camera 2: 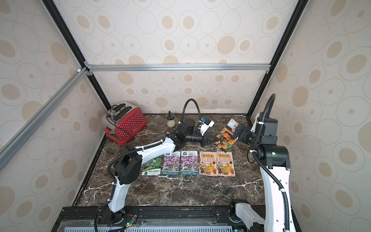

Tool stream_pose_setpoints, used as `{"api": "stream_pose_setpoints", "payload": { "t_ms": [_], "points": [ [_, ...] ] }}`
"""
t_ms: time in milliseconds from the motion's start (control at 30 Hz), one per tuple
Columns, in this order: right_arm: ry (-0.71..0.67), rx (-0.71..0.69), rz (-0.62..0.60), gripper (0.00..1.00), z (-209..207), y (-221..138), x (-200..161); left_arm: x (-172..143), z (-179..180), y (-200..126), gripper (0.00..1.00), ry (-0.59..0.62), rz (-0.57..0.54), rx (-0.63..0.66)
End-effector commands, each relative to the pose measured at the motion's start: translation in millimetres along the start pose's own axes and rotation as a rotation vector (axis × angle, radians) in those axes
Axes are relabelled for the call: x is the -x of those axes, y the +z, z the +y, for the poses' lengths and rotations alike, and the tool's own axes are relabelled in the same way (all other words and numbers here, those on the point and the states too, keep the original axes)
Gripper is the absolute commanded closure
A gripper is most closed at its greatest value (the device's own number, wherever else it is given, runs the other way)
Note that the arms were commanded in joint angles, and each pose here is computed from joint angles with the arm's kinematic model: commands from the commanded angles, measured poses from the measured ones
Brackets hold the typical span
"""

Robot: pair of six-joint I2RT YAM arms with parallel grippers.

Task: Arrange the seed packets in a row
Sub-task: Place the seed packet at the center of the board.

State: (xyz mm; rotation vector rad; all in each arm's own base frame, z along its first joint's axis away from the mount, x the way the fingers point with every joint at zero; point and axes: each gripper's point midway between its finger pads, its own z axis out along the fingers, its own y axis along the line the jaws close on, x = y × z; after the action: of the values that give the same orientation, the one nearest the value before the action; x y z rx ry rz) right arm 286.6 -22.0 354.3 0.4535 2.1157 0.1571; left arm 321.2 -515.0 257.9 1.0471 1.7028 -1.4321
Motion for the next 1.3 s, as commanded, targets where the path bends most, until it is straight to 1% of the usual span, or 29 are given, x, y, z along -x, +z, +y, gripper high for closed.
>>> {"api": "stream_pose_setpoints", "payload": {
  "t_ms": [0,133,200,267,333,400,533,767,867,1000,1067,1200,1233,1267],
  "points": [
    [-0.074,0.117,-0.042,0.00,20.4,-4.3,3.5,-5.8,-19.1,-24.8,1.00,0.078,0.105,-0.098],
    [-0.169,0.274,-0.047,0.01,48.0,-4.0,3.7,-31.6,-22.3,-45.4,1.00,0.147,0.274,-0.094],
    [-0.204,0.328,-0.021,0.04,57.9,1.6,1.4,-42.1,-21.8,-53.0,1.00,0.169,0.339,-0.082],
    [-0.223,0.386,0.022,0.07,67.2,9.8,-4.2,-48.3,-19.7,-58.3,1.00,0.187,0.371,-0.064],
    [-0.235,0.472,0.067,0.11,79.8,15.9,-13.9,-50.4,-17.5,-62.5,1.00,0.189,0.377,-0.054],
    [-0.242,0.517,0.093,0.16,84.4,23.3,-23.1,-49.4,-17.7,-65.5,1.00,0.190,0.374,-0.055],
    [-0.273,0.578,0.111,0.21,88.0,27.1,-40.2,-50.9,-14.4,-70.0,1.00,0.190,0.380,-0.042],
    [-0.332,0.600,0.138,0.24,85.0,31.0,-58.7,-46.2,-5.8,-83.8,1.00,0.195,0.382,-0.021],
    [-0.355,0.642,0.130,0.24,88.6,38.5,-64.7,-41.9,-5.3,-89.2,1.00,0.205,0.377,-0.013],
    [-0.348,0.715,0.147,0.26,97.3,52.0,-70.6,-36.5,-7.7,-92.0,1.00,0.210,0.363,-0.011],
    [-0.359,0.713,0.151,0.27,95.9,58.7,-73.8,-35.0,-9.0,-93.3,1.00,0.212,0.362,-0.010],
    [-0.403,0.704,0.107,0.28,91.9,66.8,-78.3,-31.6,-10.8,-96.5,1.00,0.220,0.359,-0.009],
    [-0.408,0.709,0.099,0.29,91.9,68.8,-79.1,-31.5,-11.1,-96.5,1.00,0.219,0.358,-0.011],
    [-0.408,0.719,0.101,0.34,92.9,70.6,-80.9,-31.0,-10.7,-97.0,1.00,0.218,0.357,-0.011]
  ]
}}
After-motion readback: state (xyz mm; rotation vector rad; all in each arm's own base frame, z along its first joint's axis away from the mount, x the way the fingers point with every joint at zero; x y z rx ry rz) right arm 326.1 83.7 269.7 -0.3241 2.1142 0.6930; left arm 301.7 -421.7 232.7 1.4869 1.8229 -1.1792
